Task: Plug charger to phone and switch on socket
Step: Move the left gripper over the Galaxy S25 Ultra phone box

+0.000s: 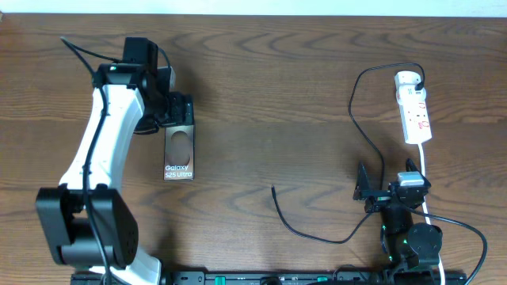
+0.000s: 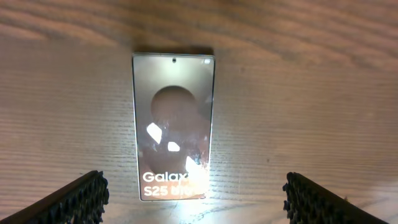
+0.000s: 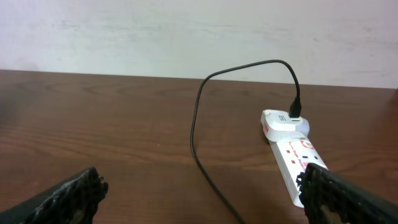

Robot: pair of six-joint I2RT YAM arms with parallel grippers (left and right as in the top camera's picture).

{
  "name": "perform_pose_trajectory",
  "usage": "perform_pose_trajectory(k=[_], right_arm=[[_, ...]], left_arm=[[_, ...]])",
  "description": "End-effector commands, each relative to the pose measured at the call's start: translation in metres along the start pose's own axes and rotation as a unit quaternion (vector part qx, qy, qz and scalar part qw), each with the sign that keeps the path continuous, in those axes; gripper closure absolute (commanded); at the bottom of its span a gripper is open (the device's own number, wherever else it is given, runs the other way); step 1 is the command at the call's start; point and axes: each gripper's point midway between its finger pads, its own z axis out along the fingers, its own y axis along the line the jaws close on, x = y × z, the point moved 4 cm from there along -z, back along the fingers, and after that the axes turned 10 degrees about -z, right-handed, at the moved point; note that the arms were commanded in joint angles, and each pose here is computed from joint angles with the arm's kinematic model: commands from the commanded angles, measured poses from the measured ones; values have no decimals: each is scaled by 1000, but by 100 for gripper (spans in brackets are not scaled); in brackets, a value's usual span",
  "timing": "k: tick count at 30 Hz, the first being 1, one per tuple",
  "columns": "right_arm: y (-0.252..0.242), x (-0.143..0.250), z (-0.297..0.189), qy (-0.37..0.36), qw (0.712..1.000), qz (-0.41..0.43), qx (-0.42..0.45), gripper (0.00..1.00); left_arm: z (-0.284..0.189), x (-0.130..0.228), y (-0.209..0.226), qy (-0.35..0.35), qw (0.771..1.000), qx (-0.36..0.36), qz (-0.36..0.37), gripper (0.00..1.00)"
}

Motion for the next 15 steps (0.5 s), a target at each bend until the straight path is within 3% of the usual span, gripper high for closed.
perform_pose_trajectory(k=[1,15], right_arm=[[0,1,0,1,1000,8,3,1],[0,1,0,1,1000,8,3,1]], left_arm=[[10,1,1,21,1000,-6,2,11],[50,24,16,52,998,-28,18,11]])
